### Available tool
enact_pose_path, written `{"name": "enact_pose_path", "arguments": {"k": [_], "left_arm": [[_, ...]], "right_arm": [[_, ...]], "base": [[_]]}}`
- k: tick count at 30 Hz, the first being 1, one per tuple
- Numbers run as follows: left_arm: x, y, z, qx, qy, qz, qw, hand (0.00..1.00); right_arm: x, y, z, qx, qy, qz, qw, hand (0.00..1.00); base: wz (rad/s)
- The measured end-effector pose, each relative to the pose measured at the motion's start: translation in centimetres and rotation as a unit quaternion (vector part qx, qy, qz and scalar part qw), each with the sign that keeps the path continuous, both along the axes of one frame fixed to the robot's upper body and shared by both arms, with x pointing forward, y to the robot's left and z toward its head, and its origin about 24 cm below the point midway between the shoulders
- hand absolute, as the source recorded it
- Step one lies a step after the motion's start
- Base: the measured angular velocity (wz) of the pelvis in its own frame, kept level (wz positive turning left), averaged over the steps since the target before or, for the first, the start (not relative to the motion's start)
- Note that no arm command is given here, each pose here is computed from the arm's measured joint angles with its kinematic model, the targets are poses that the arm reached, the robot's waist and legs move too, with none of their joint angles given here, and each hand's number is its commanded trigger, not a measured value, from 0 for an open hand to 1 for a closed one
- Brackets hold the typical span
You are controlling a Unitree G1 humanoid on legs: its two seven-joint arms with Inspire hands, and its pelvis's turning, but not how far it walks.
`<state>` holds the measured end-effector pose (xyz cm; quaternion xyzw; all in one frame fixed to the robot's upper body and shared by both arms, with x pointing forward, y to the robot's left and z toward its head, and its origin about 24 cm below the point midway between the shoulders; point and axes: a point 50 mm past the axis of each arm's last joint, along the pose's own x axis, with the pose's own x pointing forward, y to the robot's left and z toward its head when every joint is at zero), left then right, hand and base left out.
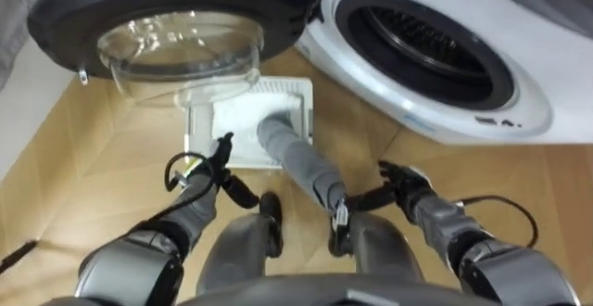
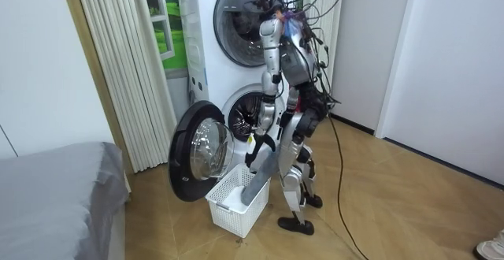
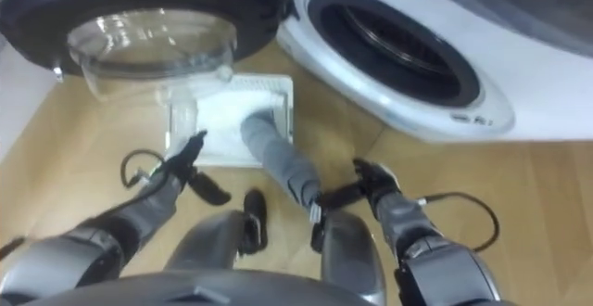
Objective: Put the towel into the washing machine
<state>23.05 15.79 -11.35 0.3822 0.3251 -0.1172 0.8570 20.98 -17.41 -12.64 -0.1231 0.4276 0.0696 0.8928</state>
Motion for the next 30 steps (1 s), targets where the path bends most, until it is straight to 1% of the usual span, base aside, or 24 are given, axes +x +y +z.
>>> {"name": "enact_pose_path", "arguments": {"k": [1, 2, 3, 5, 7, 8, 9, 12, 16, 20, 26, 30], "left_arm": [[1.1, -0.3, 0.7, 0.004, -0.019, -0.008, 1.0, 0.0], [1.6, -0.4, 1.0, 0.008, -0.027, -0.013, 1.0, 0.0], [2.6, -0.7, 1.8, 0.014, -0.047, -0.023, 0.999, 0.0], [4.3, -1.1, 3.2, 0.043, -0.084, -0.055, 0.994, 0.0], [5.3, -1.4, 4.1, 0.057, -0.11, -0.071, 0.99, 0.0], [6.2, -1.6, 4.9, 0.065, -0.131, -0.081, 0.986, 0.0], [6.4, -1.5, 5.2, 0.069, -0.137, -0.083, 0.985, 0.0], [8.0, -1.8, 6.8, 0.091, -0.177, -0.106, 0.974, 0.0], [9.8, -2.3, 9.0, 0.133, -0.227, -0.15, 0.953, 0.0], [10.0, -2.8, 9.4, 0.172, -0.25, -0.194, 0.933, 0.0], [10.4, -3.6, 10.1, 0.189, -0.267, -0.226, 0.918, 0.0], [10.8, -4.1, 10.6, 0.197, -0.279, -0.25, 0.906, 0.0]], "right_arm": [[1.0, 0.3, 0.6, -0.002, -0.018, 0.009, 1.0, 0.0], [1.5, 0.5, 0.9, -0.003, -0.026, 0.014, 1.0, 0.0], [2.4, 0.9, 1.5, -0.003, -0.045, 0.023, 0.999, 0.0], [3.9, 1.6, 2.5, -0.002, -0.072, 0.038, 0.997, 0.0], [4.7, 2.0, 3.1, -0.001, -0.087, 0.044, 0.995, 0.0], [5.1, 2.3, 3.5, 0.0, -0.096, 0.05, 0.994, 0.0], [5.4, 2.4, 3.8, 0.001, -0.102, 0.052, 0.993, 0.0], [6.9, 3.0, 5.2, 0.007, -0.136, 0.06, 0.989, 0.0], [8.5, 3.9, 6.8, 0.008, -0.168, 0.081, 0.982, 0.0], [8.8, 4.8, 7.2, 0.024, -0.178, 0.103, 0.978, 0.0], [9.6, 5.7, 8.3, 0.066, -0.197, 0.111, 0.972, 0.0], [9.9, 6.1, 8.7, 0.08, -0.202, 0.112, 0.97, 0.0]], "base": [[-0.06], [-0.07], [-0.08], [-0.13], [-0.11], [-0.06], [0.0], [-0.04], [-0.11], [-0.02], [-0.03], [0.01]]}}
